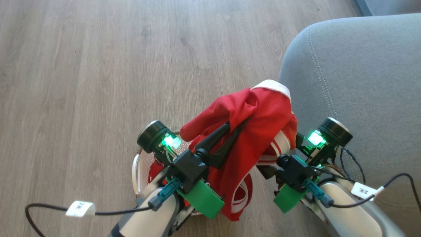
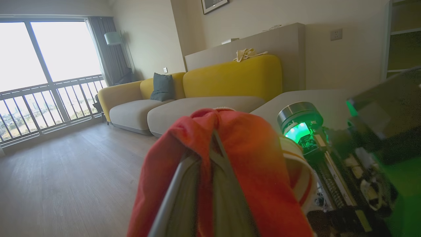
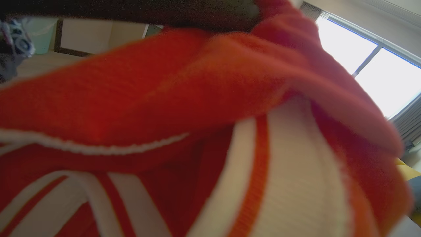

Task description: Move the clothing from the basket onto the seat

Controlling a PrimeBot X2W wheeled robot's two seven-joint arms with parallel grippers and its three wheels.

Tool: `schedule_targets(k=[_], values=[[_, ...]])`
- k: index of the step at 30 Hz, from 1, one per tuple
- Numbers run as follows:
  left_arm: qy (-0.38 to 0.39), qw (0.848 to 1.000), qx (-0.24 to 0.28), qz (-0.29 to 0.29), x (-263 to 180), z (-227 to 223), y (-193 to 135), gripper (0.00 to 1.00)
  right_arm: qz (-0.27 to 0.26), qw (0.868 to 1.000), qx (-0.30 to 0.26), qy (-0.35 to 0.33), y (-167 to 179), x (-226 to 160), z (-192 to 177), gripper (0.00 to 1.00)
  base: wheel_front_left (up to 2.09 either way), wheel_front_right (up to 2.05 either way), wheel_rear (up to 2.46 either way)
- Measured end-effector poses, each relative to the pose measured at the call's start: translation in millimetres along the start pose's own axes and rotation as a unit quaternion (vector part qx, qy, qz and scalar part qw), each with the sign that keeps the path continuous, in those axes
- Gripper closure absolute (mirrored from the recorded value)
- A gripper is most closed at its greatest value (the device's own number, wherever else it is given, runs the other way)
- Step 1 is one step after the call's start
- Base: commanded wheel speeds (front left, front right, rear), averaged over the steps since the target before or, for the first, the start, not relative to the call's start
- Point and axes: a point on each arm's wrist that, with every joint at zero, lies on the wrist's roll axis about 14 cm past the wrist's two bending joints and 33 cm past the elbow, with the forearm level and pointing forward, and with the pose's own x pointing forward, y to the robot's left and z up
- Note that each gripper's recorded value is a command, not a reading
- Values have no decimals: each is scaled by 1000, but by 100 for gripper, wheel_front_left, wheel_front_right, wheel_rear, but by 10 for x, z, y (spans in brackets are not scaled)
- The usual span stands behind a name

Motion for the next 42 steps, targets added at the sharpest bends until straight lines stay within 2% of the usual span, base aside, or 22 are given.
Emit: schedule_targets(k=[7, 8, 9, 10, 16, 23, 24, 25, 26, 27, 28, 42], values=[[-2, 1000, -4, -8, -25, 39, -77, 100, 8, 1000, 21, -11, 118, 79, 72, 0, 0, 0, 0], [-2, 1000, -3, -7, -30, 46, -76, 100, 6, 999, 28, -15, 125, 98, 97, 5, 0, 0, 0], [-2, 1000, -3, -6, -36, 52, -72, 100, 1, 999, 35, -20, 119, 118, 128, 65, 0, 0, 0], [-3, 1000, -3, -5, -42, 59, -70, 100, -10, 999, 43, -25, 75, 134, 155, 100, 0, 0, 0], [-3, 1000, 0, -2, -67, 76, -51, 100, -49, 996, 69, -37, -99, 160, 209, 100, 0, 0, 0], [-1, 1000, -1, -12, -64, 61, -104, 100, -75, 990, 112, -48, -136, 114, 256, 100, 0, 0, 0], [-1, 1000, -1, -12, -62, 61, -104, 91, -83, 989, 114, -49, -181, 106, 256, 100, 0, 0, 0], [-1, 1000, -1, -12, -60, 62, -103, 64, -93, 987, 119, -51, -232, 101, 264, 100, 0, 0, 0], [-2, 1000, -1, -11, -58, 68, -99, 25, -101, 986, 124, -54, -276, 96, 273, 100, 0, 0, 0], [-3, 1000, -1, -11, -56, 73, -94, 25, -107, 985, 126, -58, -307, 92, 289, 100, 0, 0, 0], [-4, 1000, 0, -10, -55, 79, -89, 0, -111, 984, 127, -61, -333, 89, 304, 100, 0, 0, 0], [2, 1000, 6, -1, -88, 55, -42, 0, -181, 967, 163, -75, -646, -67, 307, 100, 0, 0, 0]])
